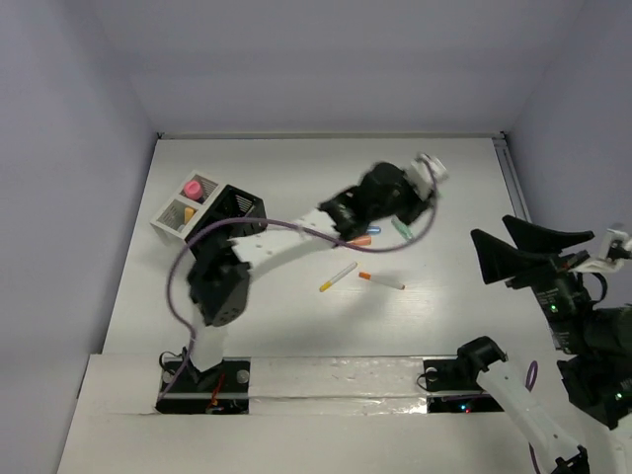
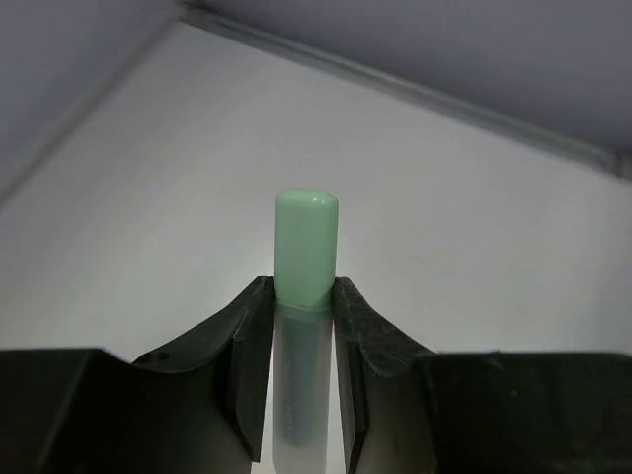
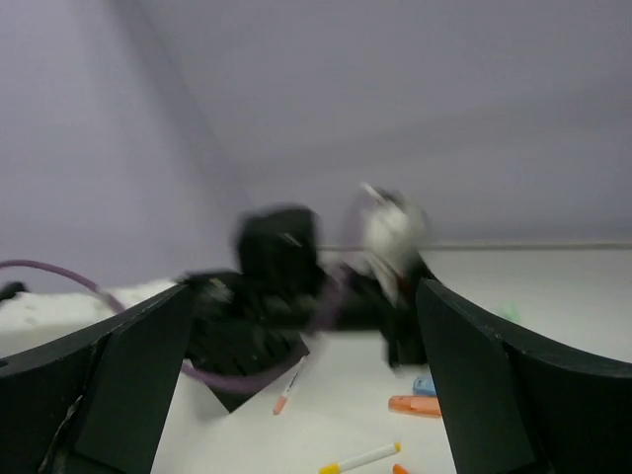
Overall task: Sort the stationery into containers
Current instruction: Pick up the pen from the center of the board, then place the pen in the storage box.
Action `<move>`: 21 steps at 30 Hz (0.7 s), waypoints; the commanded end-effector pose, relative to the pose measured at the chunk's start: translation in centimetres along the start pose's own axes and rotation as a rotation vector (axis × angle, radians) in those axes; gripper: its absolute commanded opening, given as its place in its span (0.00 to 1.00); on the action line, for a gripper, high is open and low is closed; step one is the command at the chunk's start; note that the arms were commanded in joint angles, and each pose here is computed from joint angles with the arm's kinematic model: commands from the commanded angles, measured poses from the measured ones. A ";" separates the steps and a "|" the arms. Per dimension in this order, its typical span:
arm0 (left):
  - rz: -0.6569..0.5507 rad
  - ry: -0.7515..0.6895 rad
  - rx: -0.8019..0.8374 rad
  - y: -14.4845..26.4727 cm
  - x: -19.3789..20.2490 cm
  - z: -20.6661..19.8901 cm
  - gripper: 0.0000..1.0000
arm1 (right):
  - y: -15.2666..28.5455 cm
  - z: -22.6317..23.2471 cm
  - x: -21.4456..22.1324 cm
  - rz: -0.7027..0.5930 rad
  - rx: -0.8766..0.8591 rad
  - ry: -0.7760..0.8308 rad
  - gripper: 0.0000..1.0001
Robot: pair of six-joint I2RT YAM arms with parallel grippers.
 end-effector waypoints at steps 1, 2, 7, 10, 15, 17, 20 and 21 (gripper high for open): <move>-0.427 0.218 -0.207 10.7 -10.8 7.1 0.00 | -2.0 -0.9 3.5 0.059 -0.003 -0.044 1.00; -0.411 0.255 -0.263 12.0 -9.0 8.2 0.00 | -2.7 -1.3 5.3 0.116 -0.003 -0.064 1.00; -0.584 0.410 -0.641 24.1 -8.7 13.5 0.00 | -3.9 -2.9 13.6 0.299 -0.037 -0.170 1.00; -0.659 0.550 -0.839 31.0 -5.7 16.1 0.00 | -4.0 -3.6 15.7 0.329 -0.038 -0.166 1.00; -0.689 0.659 -1.182 39.1 0.7 18.7 0.00 | -3.6 -4.2 18.5 0.364 -0.061 -0.200 1.00; -0.647 0.690 -1.307 41.4 3.0 19.9 0.00 | -3.3 -4.3 19.9 0.373 -0.083 -0.236 1.00; -0.625 0.701 -1.449 44.0 4.4 20.5 0.00 | -3.1 -4.7 21.2 0.404 -0.079 -0.241 1.00; -0.618 0.700 -1.475 44.5 4.6 20.7 0.00 | -3.0 -4.8 21.6 0.417 -0.073 -0.239 1.00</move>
Point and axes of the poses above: each gripper's point midway between its finger pads, its own y axis back along the fingers, its own z axis along the line the jaws close on, x = y × z, the point moved 6 cm from there along y, back along the fingers, and after that the axes turned 2 degrees about y, right-handed, at the moved point
